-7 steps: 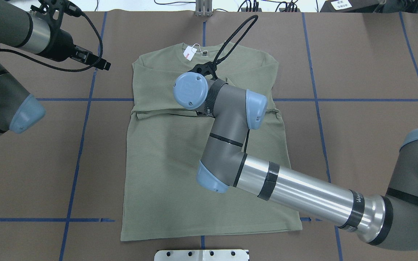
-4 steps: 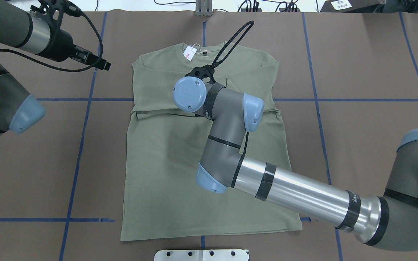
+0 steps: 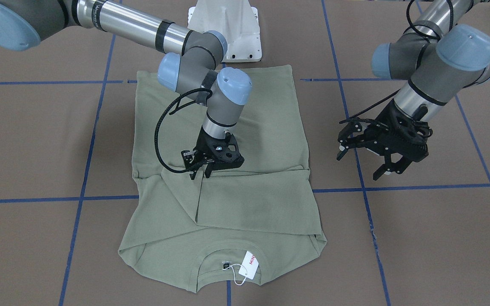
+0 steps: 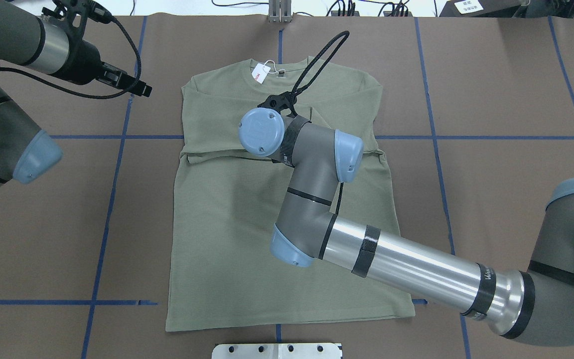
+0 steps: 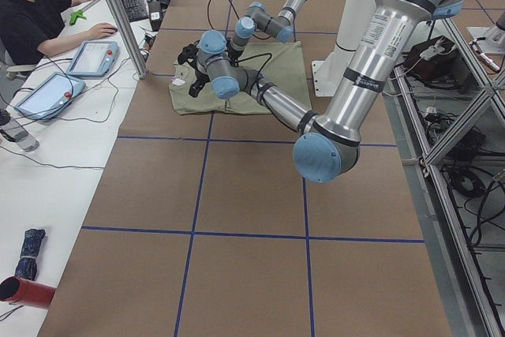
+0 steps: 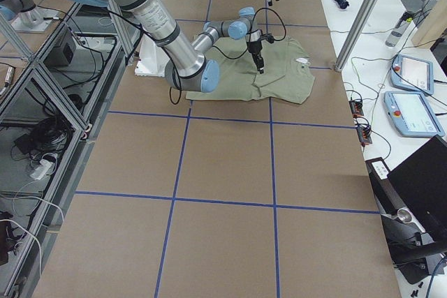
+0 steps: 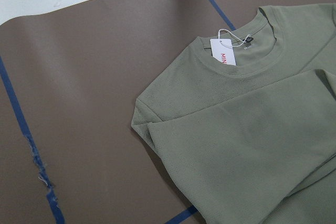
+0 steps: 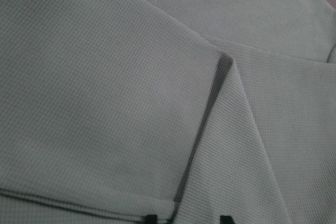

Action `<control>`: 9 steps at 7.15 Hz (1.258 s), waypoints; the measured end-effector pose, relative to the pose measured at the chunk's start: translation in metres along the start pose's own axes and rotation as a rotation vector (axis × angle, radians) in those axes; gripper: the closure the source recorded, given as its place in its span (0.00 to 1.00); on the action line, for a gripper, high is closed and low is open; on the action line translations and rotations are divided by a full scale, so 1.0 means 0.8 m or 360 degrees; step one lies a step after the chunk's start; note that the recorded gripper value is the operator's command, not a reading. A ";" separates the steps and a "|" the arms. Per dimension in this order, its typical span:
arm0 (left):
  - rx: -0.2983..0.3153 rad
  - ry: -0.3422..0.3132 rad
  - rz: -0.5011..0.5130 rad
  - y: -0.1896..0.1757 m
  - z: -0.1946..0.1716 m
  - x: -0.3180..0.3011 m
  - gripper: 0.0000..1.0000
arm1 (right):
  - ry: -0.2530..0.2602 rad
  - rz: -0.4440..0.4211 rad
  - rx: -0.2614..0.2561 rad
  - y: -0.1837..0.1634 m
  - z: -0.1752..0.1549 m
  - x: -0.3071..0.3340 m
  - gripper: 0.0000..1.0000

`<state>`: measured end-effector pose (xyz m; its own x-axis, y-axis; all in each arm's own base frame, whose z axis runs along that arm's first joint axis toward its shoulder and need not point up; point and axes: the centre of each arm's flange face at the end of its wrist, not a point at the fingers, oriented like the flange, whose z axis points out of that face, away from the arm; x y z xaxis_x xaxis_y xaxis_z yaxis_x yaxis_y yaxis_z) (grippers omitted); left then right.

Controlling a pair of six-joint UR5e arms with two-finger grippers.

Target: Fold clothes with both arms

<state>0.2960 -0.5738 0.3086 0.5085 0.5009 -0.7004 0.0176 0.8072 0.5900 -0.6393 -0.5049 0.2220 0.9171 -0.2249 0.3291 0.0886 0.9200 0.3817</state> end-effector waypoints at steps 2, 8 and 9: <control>-0.0001 -0.0001 0.0000 0.000 0.001 0.000 0.00 | 0.0008 -0.0003 -0.0009 0.001 -0.002 -0.001 1.00; -0.0002 0.0000 -0.0001 0.000 0.001 0.000 0.00 | 0.0045 0.0018 -0.0022 -0.018 -0.016 0.033 1.00; -0.0002 0.0000 -0.0001 0.000 0.001 0.000 0.00 | 0.0073 -0.0002 -0.0024 -0.032 -0.009 0.067 1.00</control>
<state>0.2965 -0.5738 0.3091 0.5086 0.5006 -0.7005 0.0167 0.8078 0.5893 -0.5900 -0.5384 0.2236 0.9339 -0.2115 0.2883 0.0954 0.9244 0.3692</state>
